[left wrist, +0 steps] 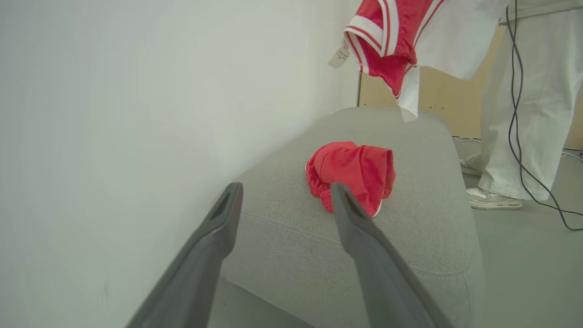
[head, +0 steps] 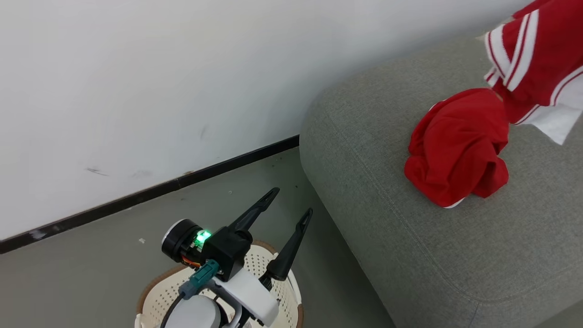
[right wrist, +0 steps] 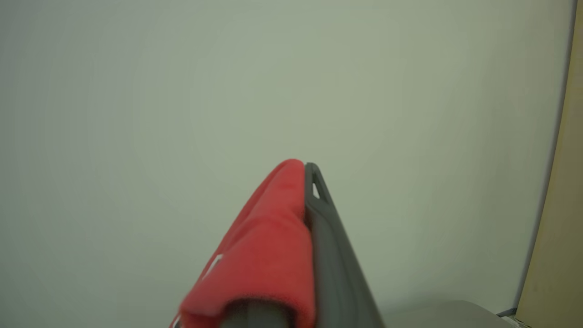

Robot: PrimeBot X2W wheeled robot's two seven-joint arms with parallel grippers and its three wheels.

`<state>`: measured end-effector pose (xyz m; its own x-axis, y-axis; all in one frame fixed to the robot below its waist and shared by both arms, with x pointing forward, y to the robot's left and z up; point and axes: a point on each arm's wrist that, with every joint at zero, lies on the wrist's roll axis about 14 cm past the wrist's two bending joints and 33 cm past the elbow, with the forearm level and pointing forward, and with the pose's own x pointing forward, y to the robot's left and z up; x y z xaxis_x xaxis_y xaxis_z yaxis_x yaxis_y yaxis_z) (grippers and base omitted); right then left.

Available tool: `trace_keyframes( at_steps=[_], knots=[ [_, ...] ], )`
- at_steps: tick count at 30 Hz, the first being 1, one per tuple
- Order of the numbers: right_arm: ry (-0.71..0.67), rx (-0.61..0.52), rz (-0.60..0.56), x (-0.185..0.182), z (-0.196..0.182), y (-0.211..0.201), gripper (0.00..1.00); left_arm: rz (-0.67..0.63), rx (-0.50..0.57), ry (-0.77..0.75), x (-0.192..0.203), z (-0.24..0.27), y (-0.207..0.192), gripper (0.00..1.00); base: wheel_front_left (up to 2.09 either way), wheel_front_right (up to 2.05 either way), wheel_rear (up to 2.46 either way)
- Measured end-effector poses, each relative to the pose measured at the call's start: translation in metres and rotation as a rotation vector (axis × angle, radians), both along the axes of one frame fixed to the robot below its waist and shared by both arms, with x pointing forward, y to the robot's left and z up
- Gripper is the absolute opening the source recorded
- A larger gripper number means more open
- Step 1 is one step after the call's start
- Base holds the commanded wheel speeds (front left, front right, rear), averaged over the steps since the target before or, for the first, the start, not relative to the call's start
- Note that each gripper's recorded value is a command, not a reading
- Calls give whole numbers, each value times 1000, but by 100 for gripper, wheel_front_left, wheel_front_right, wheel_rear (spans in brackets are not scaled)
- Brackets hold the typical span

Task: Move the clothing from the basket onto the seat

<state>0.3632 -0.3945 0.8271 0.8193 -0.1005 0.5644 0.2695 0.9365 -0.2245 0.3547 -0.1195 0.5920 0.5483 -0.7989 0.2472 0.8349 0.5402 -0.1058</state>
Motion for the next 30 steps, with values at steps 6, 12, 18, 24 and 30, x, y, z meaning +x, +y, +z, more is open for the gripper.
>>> trace_keyframes(
  at_steps=[6, 12, 18, 24, 30],
  knots=[
    [53, -1, -134, 6, -7, -43, 0, 30, -2, -1, 10, 1, 11, 100, 0, 0, 0],
    [143, 20, -210, 25, -36, -68, 0, 40, 3, 7, 18, 1, 16, 100, 0, 0, 0],
    [311, 97, -199, 62, -114, -65, 0, 47, 20, 23, 26, -4, 21, 100, 0, 0, 0],
    [512, 207, -130, 96, -219, -29, 0, 60, 39, 35, 36, -11, 27, 100, 0, 0, 0],
    [625, 268, -93, 116, -277, -4, 0, 77, 53, 45, 48, -19, 33, 100, 0, 0, 0]
  ],
)
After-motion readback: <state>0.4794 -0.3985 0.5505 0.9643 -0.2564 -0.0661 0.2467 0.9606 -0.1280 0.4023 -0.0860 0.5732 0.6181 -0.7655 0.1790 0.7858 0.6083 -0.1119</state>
